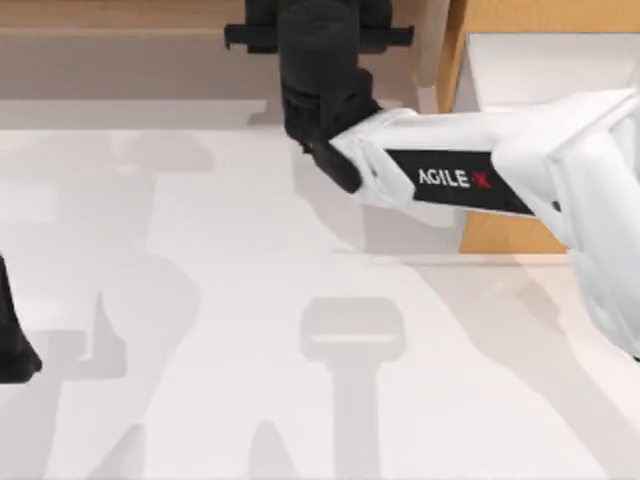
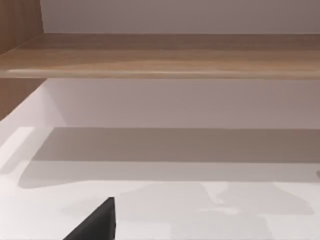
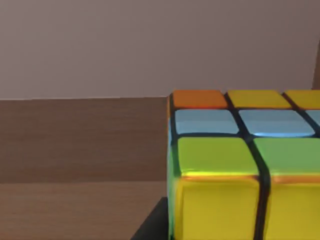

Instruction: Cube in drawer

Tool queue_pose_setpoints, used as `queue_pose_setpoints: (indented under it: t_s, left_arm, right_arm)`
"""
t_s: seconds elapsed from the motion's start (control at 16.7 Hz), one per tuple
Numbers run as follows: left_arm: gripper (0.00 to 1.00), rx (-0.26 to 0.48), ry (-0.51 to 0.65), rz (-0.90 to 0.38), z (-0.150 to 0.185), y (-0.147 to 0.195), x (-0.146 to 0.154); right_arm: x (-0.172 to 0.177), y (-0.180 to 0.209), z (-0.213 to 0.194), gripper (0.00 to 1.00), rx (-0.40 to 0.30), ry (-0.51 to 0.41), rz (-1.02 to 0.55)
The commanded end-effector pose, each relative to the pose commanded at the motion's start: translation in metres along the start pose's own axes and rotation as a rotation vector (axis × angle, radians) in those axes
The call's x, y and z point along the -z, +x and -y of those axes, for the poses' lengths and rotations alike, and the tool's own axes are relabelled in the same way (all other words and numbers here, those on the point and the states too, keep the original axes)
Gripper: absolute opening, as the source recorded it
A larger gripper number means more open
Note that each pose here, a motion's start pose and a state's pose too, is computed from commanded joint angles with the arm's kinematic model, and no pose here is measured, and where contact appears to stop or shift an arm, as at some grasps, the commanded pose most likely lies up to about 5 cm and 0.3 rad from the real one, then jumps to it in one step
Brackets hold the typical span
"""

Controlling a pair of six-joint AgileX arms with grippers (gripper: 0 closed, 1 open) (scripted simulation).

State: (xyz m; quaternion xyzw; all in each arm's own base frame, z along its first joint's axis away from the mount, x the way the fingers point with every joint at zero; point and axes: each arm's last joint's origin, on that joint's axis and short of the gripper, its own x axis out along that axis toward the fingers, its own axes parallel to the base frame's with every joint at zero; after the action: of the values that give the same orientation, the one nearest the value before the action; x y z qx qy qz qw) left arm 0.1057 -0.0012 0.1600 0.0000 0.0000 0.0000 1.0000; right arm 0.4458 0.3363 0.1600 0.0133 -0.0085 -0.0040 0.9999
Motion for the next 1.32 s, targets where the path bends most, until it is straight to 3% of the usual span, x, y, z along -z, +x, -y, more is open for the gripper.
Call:
queue_pose_setpoints:
  t_s: [0.24, 0.36, 0.48, 0.72, 1.32]
  left_arm:
    - [1.0, 0.0, 0.0, 0.0, 0.0, 0.0, 0.0]
    - [1.0, 0.0, 0.0, 0.0, 0.0, 0.0, 0.0]
    - [1.0, 0.0, 0.0, 0.0, 0.0, 0.0, 0.0]
    - [1.0, 0.0, 0.0, 0.0, 0.0, 0.0, 0.0]
    - [1.0, 0.0, 0.0, 0.0, 0.0, 0.0, 0.0]
  right_arm:
    - [-0.08, -0.034, -0.031, 0.0, -0.004, 0.203, 0.13]
    - [-0.093, -0.044, -0.036, 0.0, -0.004, 0.244, 0.146]
    - [-0.075, -0.042, -0.032, 0.0, -0.008, 0.188, 0.107]
    - [-0.016, -0.018, 0.001, 0.0, -0.004, -0.008, -0.006]
    - [-0.026, -0.02, 0.002, 0.0, -0.031, -0.041, -0.052]
